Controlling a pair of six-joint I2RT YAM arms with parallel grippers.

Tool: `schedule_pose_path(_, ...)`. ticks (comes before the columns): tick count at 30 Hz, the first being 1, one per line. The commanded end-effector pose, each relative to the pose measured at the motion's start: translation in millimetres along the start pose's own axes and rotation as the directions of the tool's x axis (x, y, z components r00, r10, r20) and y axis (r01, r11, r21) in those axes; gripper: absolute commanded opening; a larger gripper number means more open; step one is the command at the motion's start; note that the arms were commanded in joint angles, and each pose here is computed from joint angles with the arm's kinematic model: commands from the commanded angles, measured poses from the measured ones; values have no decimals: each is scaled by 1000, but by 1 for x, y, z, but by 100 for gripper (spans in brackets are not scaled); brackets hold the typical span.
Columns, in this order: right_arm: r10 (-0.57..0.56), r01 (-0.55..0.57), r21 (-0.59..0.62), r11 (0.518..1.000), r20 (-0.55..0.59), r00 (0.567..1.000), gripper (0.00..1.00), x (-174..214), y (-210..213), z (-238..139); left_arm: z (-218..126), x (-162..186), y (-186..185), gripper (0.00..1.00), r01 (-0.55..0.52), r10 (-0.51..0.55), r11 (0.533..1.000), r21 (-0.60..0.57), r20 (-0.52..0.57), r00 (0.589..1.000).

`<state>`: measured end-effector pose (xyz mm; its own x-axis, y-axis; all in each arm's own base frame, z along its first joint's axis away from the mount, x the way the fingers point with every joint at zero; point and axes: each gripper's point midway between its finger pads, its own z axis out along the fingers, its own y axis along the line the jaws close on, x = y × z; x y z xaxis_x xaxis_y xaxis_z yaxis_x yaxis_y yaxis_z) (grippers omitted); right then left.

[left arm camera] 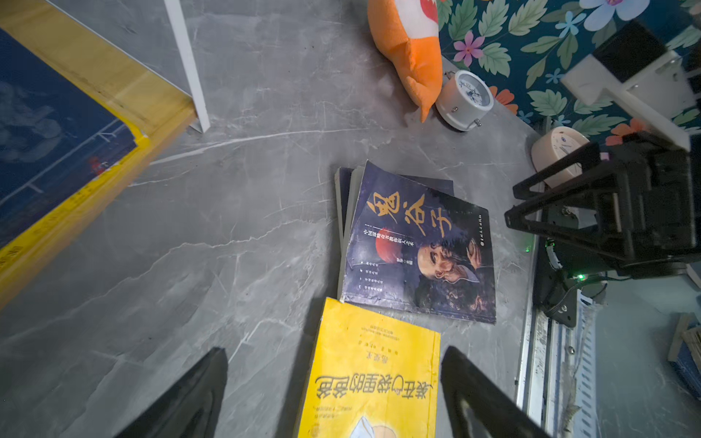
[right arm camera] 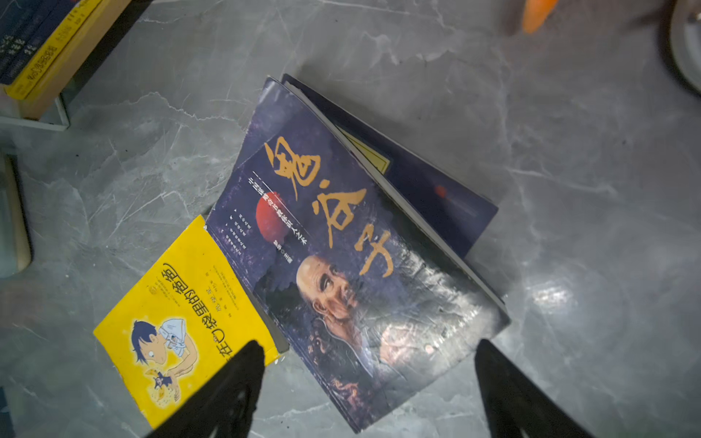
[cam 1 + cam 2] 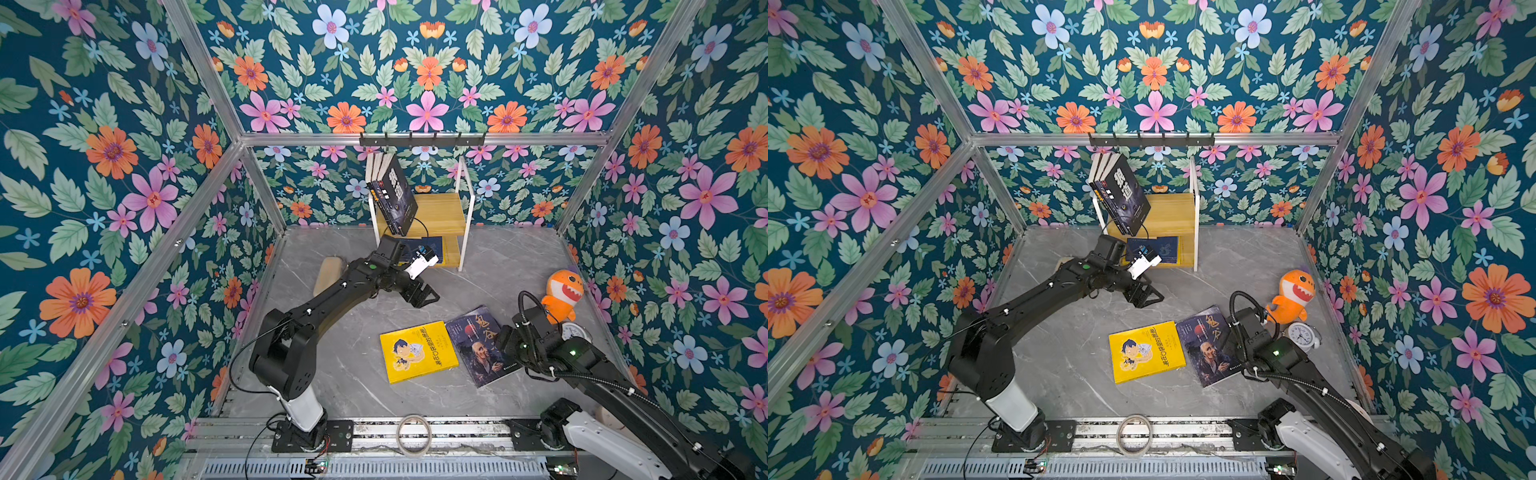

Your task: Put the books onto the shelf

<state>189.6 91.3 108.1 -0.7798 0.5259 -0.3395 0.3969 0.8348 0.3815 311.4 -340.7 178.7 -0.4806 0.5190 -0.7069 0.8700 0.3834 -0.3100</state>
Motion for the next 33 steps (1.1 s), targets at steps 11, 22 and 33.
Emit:
schedule_pose_path(11, 209, -204, 75, 976, -70, 975, 73, 49, -35, 24, 78, 35, -10, 89, 145, -133, 988, 61, -169, 977)
schedule_pose_path(22, 252, -248, 43, 968, -104, 962, 72, 65, -33, 47, 123, 57, -12, 88, 183, -157, 981, 67, -285, 946)
schedule_pose_path(33, 279, -279, 18, 960, -107, 954, 62, 70, -38, 59, 143, 74, -19, 78, 206, -161, 974, 97, -348, 924)
